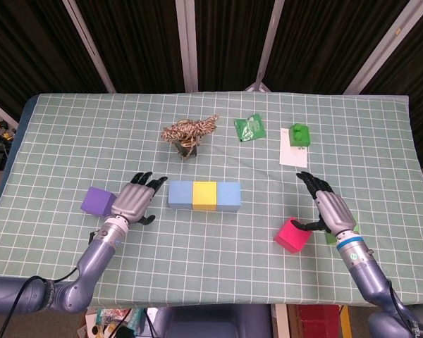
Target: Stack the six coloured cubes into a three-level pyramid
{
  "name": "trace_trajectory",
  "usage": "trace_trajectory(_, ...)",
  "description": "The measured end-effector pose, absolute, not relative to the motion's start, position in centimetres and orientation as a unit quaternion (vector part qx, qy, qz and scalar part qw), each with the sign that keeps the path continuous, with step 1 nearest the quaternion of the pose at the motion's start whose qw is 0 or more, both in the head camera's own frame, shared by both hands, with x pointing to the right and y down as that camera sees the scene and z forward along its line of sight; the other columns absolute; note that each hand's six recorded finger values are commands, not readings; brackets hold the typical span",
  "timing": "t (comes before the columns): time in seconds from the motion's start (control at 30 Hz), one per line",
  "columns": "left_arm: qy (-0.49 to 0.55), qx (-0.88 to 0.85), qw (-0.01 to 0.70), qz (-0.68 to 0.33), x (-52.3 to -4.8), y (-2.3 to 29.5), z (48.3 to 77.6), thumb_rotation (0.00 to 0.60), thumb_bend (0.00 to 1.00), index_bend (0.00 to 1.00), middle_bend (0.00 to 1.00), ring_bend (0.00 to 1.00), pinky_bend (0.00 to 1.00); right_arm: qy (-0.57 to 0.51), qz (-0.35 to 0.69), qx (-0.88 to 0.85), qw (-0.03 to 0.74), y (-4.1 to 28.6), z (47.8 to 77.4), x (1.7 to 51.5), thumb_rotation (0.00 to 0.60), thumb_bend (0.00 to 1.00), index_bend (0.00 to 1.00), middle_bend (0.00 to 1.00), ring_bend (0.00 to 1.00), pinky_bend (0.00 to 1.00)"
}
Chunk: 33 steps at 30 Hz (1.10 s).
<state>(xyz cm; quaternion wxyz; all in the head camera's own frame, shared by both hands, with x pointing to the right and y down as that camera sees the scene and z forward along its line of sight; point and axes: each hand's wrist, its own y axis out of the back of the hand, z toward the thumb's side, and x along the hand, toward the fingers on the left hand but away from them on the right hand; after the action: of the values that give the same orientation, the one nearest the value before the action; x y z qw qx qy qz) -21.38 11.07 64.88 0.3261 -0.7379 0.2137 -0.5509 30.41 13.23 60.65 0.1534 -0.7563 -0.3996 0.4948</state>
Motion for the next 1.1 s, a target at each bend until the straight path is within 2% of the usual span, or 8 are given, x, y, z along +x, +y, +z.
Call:
trace_trajectory(0.33,0.276,-0.715,0.324,-0.554,-24.7,10.2,62.3,0.6,0.16,0.0,0.01,0.0,0.0,-0.393,0.502,-0.753,0.163,13.4,60.7,30.5,0.6,0.24,0.0,0.0,0.02,0.0)
trace_trajectory(0.7,0.394,-0.679,0.325,-0.527,-29.4,10.8,57.5,0.6,0.16,0.0,0.0,0.0,0.0,-0.357,0.527,-0.749,0.185,13.8,60.6,30.6,0.6,0.24,0.0,0.0,0.02,0.0)
trace_trajectory(1.1,0.434,-0.65,0.322,-0.535,-34.8,14.0,54.2,0.6,0.16,0.0,0.0,0.0,0.0,-0.271,0.549,-0.751,0.246,15.9,60.4,30.6,0.6,0.23,0.0,0.0,0.02,0.0)
